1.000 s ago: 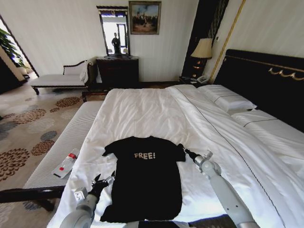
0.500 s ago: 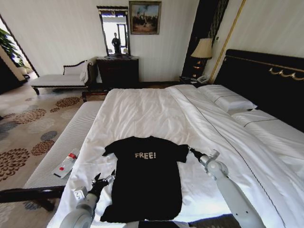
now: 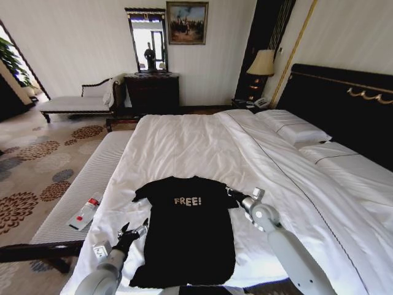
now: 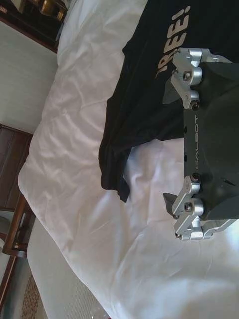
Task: Fold the clothes on the bed.
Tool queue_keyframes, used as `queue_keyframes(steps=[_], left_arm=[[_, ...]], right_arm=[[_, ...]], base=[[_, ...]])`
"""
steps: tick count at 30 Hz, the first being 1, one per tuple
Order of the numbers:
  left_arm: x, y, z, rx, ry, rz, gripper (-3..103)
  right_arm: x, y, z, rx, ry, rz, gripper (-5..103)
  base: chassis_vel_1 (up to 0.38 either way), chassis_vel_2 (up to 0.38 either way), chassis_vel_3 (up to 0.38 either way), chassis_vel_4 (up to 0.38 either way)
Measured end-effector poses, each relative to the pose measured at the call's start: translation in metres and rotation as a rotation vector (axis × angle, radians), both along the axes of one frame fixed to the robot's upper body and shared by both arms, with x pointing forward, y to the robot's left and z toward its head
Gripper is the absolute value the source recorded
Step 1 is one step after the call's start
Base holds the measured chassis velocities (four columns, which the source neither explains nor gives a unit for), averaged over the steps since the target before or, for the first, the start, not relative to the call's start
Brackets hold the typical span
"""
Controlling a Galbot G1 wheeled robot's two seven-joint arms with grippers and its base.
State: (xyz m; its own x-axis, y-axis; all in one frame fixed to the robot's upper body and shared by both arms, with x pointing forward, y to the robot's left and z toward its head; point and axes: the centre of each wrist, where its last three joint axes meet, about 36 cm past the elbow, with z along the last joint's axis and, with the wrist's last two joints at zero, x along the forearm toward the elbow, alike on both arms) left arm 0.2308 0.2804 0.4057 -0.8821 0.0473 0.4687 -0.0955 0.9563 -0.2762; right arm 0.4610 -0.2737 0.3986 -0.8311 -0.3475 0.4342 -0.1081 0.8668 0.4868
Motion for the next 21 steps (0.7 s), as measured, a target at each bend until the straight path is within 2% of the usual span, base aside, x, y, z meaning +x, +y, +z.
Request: queue_keyframes(steps=[2, 6, 21], left_arm=[[-0.001, 0.001, 0.000, 0.001, 0.000, 0.003, 100], [-0.001, 0.002, 0.002, 0.003, -0.004, 0.002, 100], [0.006, 0.000, 0.007, 0.017, -0.025, -0.019, 100]], right_arm=[[0.003, 0.017, -0.002, 0.009, 0.015, 0.028, 0], [0.008, 0.033, -0.014, 0.013, 0.045, 0.044, 0], [0.018, 0.054, -0.046, -0.006, 0.084, 0.076, 0]], base=[[0.000, 0.000, 0.000, 0.000], [0.000, 0.000, 0.000, 0.000], [0.000, 0.000, 0.000, 0.000]])
